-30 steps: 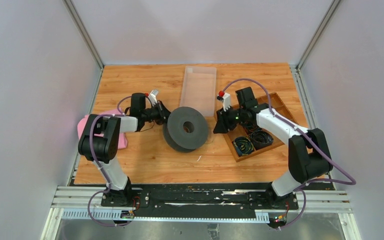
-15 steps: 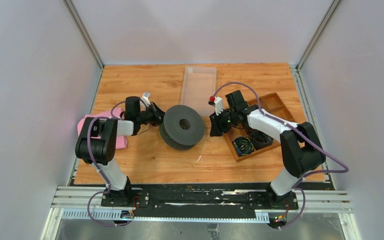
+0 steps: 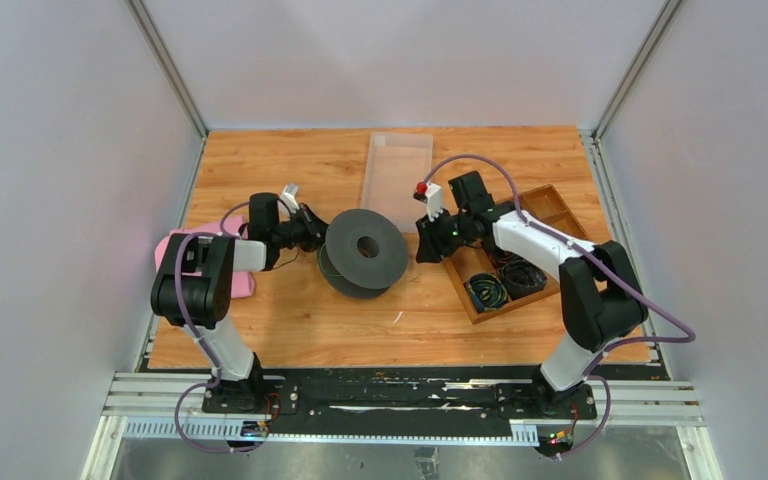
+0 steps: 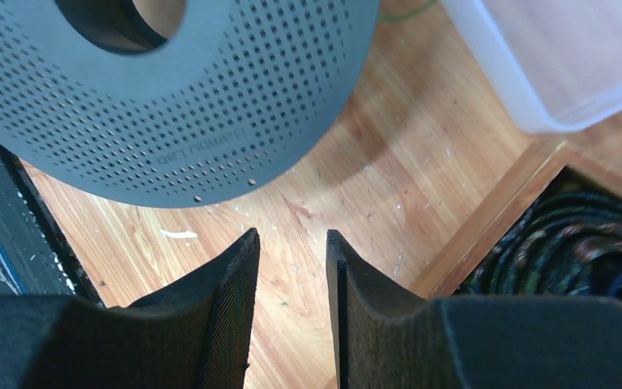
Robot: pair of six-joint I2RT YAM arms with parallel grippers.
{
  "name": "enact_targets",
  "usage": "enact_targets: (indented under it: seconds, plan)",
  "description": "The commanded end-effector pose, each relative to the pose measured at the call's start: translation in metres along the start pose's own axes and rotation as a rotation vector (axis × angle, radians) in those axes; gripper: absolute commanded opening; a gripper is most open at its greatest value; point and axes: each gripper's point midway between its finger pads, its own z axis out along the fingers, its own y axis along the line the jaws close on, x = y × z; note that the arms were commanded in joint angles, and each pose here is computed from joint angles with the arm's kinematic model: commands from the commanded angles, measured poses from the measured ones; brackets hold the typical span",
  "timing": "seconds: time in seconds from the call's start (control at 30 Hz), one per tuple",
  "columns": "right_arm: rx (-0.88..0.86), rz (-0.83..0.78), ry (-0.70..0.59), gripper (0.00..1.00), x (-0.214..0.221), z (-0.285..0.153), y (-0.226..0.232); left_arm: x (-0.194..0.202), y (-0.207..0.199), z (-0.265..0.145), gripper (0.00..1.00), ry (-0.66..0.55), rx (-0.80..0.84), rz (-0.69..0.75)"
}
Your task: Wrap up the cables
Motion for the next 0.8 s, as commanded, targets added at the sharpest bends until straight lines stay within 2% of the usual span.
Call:
enact_targets:
  seconds: [0.0, 0.17, 0.37, 0.53, 0.77]
  plan:
    - [-0.038, -0.118, -0.092, 0.36, -0.047, -0.023, 0.018, -0.01, 0.006, 0.003, 0.0, -0.026, -0.016, 0.072]
    - [-0.085, -0.181, -0.146, 0.38, -0.085, -0.031, 0.037, -0.008, -0.019, 0.008, 0.0, -0.006, 0.045, 0.168]
    - [-0.012, -0.21, -0.197, 0.38, -0.112, -0.045, 0.032, -0.015, -0.086, 0.001, 0.0, 0.003, 0.205, 0.33]
    - [0.06, -0.206, -0.27, 0.38, -0.13, -0.077, 0.02, -0.023, -0.139, -0.022, 0.0, 0.024, 0.345, 0.435]
    - [0.144, -0.149, -0.395, 0.37, -0.144, -0.13, 0.01, -0.029, -0.175, -0.052, 0.0, 0.083, 0.453, 0.558]
